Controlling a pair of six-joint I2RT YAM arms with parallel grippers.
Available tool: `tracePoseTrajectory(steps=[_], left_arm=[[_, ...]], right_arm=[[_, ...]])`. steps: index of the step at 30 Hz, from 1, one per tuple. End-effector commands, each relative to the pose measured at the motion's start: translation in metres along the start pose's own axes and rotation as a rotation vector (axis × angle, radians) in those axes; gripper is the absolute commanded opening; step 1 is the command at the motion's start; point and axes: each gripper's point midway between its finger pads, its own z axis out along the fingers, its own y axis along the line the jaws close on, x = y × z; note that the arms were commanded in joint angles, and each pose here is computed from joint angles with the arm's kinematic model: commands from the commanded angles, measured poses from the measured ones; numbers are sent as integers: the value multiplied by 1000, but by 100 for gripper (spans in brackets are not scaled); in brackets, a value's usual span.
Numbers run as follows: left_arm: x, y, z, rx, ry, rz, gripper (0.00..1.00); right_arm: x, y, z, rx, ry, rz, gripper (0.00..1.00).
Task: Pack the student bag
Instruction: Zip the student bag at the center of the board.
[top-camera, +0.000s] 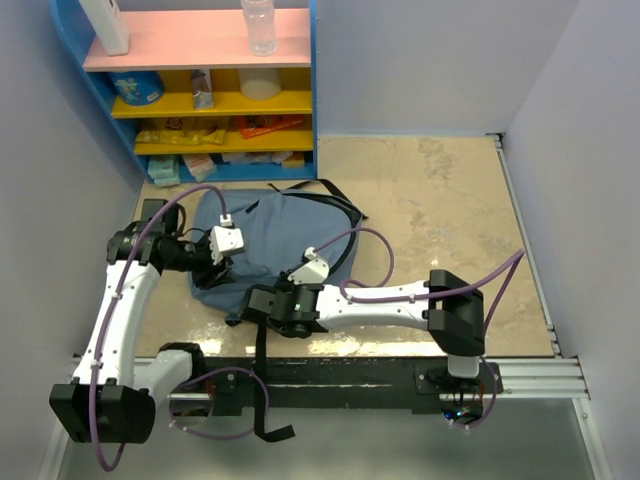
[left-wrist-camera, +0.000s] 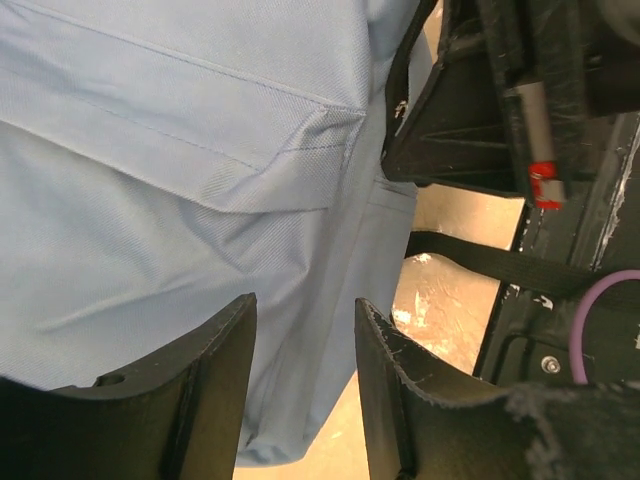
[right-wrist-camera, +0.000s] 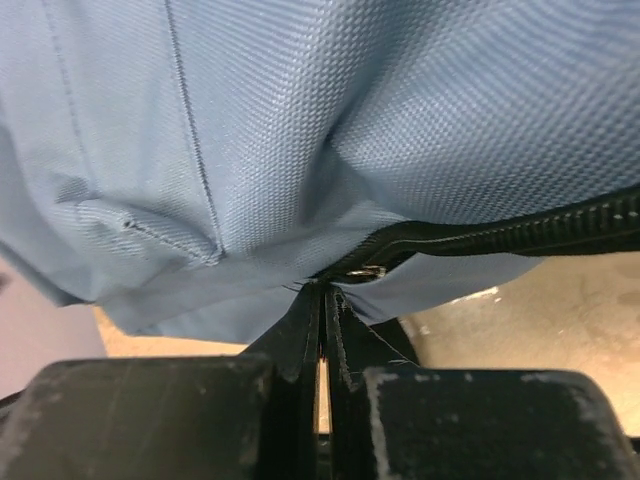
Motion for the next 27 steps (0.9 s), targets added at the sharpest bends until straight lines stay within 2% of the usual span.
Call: tracePoseTrajectory(steps=[1, 5, 8, 13, 14, 23, 27], left_arm=[[-39, -9, -27, -18, -79, 89, 49], [-57, -24, -38, -19, -136, 110, 54], [-42, -35, -21, 53, -133, 131, 56], [-40, -53, 8, 212, -143, 155, 59], [-38, -55, 16, 234, -129, 104, 59], [-45, -58, 62, 252, -113, 161, 64], [-50, -56, 81, 202, -115, 238, 64]], right_arm=[[-29, -12, -11, -4, -49, -10, 0], [-41, -21, -21, -15, -46, -19, 0], [-45, -21, -26, -48, -38, -23, 0], [-59, -22, -32, -79, -75, -78, 0], [-65, -18, -34, -97, -90, -83, 0], [-83, -13, -40, -150, -100, -72, 0], [-87, -11, -39, -177, -86, -60, 0]])
